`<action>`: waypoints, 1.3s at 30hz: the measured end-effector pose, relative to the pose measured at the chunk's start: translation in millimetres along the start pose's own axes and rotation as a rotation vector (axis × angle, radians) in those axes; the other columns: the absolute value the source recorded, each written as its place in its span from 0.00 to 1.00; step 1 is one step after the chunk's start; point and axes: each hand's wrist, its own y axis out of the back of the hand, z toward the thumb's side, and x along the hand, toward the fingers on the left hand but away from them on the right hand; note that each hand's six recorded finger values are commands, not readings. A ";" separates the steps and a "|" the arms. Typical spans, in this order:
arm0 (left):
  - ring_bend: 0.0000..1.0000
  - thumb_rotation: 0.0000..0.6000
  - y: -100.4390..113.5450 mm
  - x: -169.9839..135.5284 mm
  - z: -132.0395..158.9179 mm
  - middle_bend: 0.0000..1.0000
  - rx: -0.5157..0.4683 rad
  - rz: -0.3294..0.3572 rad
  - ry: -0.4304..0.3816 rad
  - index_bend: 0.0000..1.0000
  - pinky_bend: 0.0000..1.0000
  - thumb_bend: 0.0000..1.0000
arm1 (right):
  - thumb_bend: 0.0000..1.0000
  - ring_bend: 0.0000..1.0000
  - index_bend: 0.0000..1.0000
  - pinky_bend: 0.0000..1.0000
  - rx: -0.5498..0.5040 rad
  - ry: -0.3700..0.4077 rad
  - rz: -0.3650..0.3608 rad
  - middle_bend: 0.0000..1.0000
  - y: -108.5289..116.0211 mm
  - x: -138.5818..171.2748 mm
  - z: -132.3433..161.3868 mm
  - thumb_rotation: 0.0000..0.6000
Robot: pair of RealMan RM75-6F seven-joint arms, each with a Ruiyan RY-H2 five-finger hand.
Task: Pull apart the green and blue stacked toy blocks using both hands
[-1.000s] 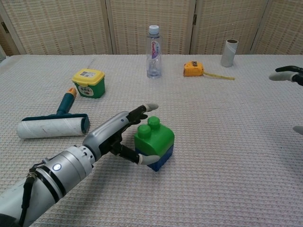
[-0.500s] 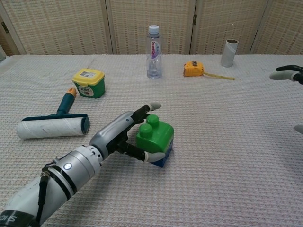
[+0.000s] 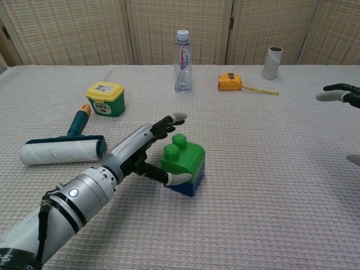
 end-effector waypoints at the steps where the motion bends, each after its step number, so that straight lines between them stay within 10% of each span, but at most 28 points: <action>1: 0.00 1.00 1.0 -0.8 0.0 0.12 0.011 -0.001 0.000 0.03 0.00 0.24 | 0.37 0.00 0.00 0.00 0.000 0.000 0.001 0.00 -0.1 -0.1 0.1 1.00; 16: 0.00 1.00 17.7 -11.9 8.6 0.25 0.249 -0.017 -0.031 0.05 0.00 0.24 | 0.37 0.00 0.00 0.00 0.004 0.006 0.028 0.00 -7.1 -1.6 3.0 1.00; 39: 0.01 1.00 20.0 -10.3 5.6 0.38 0.187 -0.003 -0.004 0.12 0.00 0.24 | 0.37 0.00 0.00 0.00 0.003 0.005 0.029 0.00 -7.8 -2.2 3.5 1.00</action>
